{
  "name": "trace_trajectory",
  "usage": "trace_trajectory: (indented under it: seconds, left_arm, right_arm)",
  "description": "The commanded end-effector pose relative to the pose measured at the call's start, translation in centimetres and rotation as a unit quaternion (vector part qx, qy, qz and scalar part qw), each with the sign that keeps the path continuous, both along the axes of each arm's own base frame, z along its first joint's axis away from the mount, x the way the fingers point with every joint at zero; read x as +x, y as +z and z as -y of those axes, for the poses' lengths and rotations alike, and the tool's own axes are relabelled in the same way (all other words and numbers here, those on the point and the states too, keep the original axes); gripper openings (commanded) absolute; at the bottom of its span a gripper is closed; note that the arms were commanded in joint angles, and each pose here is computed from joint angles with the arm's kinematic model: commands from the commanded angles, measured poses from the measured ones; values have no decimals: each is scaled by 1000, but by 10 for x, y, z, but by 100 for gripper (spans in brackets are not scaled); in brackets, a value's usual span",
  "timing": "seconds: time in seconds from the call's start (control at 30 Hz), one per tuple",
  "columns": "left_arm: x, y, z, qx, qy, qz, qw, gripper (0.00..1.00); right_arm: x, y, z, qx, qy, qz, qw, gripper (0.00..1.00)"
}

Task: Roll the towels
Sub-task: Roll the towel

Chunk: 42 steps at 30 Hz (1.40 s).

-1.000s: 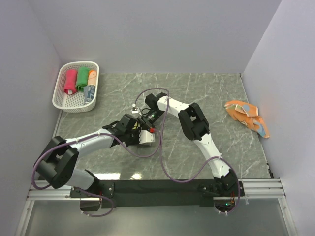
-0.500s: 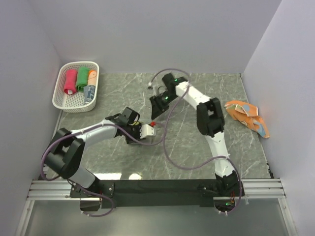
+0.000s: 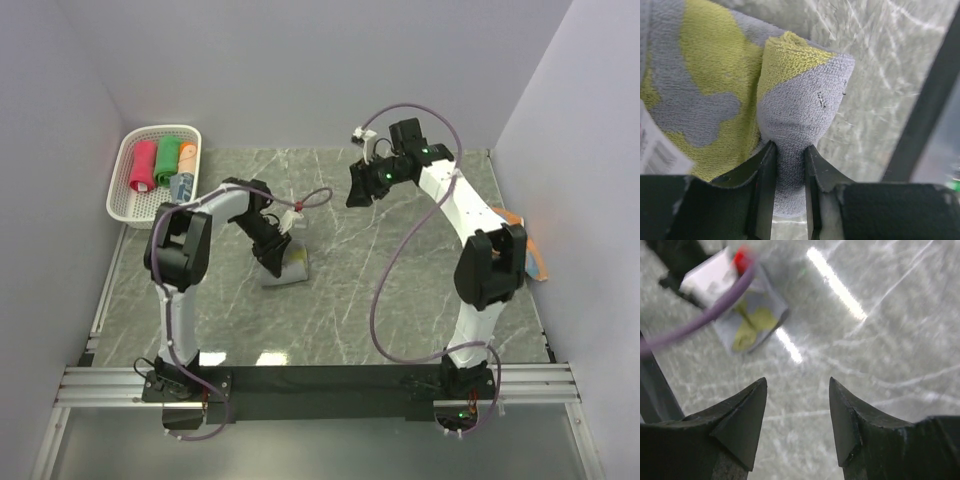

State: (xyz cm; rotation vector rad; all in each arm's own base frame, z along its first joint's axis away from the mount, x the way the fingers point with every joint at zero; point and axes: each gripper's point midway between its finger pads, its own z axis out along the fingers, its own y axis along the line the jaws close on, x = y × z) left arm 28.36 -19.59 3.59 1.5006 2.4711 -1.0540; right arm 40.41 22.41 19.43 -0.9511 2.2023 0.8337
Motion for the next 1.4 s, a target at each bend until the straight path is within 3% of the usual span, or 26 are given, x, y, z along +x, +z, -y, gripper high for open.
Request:
trace_trajectory:
  seconds: [0.0, 0.13, 0.33, 0.63, 0.8, 1.13, 1.2, 1.23, 1.27, 1.37]
  left_arm:
    - [0, -25, -19, 53, -3, -66, 996, 19]
    - [27, -29, -11, 67, 15, -83, 994, 21]
    - [41, -54, -11, 108, 46, -115, 987, 21]
    - [27, -73, -15, 123, 46, -162, 978, 31]
    - [27, -78, -15, 119, 54, -175, 976, 33]
    - [30, -78, -16, 118, 58, -172, 976, 36]
    - [31, -76, -18, 116, 63, -172, 976, 39]
    - [31, -76, -20, 117, 66, -172, 976, 41]
    - [34, -73, -21, 117, 71, -166, 977, 42]
    - [38, -57, -27, 109, 98, -164, 976, 46]
  right_arm:
    - [-19, 21, -1, 7, 13, 57, 998, 59]
    - [-49, -5, -14, -33, 54, 75, 995, 53]
    - [-97, -14, -58, -76, 143, 180, 970, 48]
    - [-102, -54, -136, -151, 233, 336, 900, 62]
    - [-112, -76, -168, -154, 288, 347, 879, 62]
    - [-114, -146, -171, -197, 348, 296, 867, 58]
    - [-117, -156, -167, -205, 358, 280, 867, 49]
    - [-121, -166, -160, -215, 371, 260, 865, 41]
    - [-123, -169, -156, -216, 378, 250, 865, 25]
    - [-135, -169, -147, -191, 401, 211, 871, 3]
